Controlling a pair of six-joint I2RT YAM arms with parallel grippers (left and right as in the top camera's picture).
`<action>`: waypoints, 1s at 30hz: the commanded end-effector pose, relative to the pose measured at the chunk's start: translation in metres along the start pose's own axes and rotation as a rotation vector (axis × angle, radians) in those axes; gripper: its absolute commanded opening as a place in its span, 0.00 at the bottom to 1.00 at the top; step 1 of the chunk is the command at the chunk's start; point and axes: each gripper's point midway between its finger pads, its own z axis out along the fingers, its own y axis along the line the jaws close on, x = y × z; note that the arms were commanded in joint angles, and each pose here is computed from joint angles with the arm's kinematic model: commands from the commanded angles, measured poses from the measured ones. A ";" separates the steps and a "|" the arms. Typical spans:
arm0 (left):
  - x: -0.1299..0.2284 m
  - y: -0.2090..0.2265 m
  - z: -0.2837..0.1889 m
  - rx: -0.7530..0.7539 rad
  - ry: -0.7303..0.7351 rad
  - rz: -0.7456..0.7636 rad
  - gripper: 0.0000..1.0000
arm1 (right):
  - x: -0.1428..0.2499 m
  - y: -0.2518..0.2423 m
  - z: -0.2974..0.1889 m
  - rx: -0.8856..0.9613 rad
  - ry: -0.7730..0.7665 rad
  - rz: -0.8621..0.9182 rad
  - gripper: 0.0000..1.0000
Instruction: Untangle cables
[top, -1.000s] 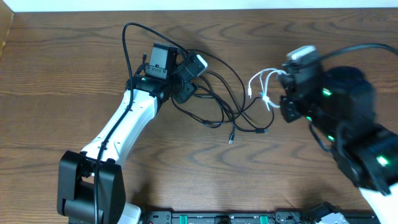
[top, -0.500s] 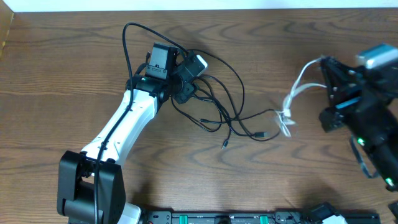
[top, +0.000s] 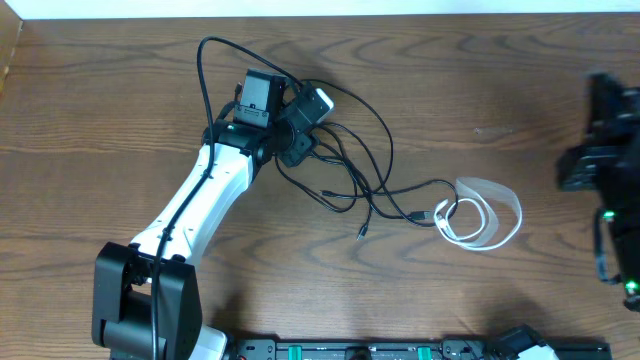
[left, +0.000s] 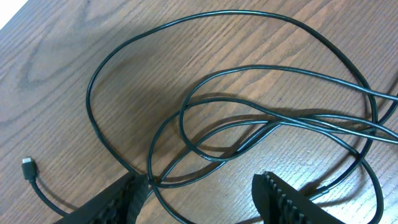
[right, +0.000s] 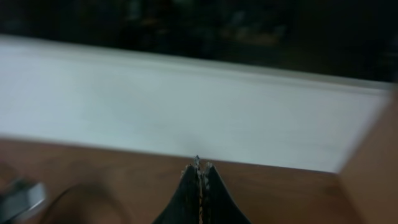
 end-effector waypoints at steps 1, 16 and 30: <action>-0.001 0.003 -0.005 -0.010 -0.006 0.001 0.60 | -0.029 -0.047 -0.026 0.214 -0.079 0.040 0.01; -0.001 0.003 -0.005 -0.011 -0.006 0.001 0.65 | 0.108 0.006 0.008 0.077 0.463 0.116 0.56; -0.001 0.003 -0.005 -0.011 -0.005 0.001 0.65 | 0.326 0.007 0.022 0.699 0.766 0.715 0.86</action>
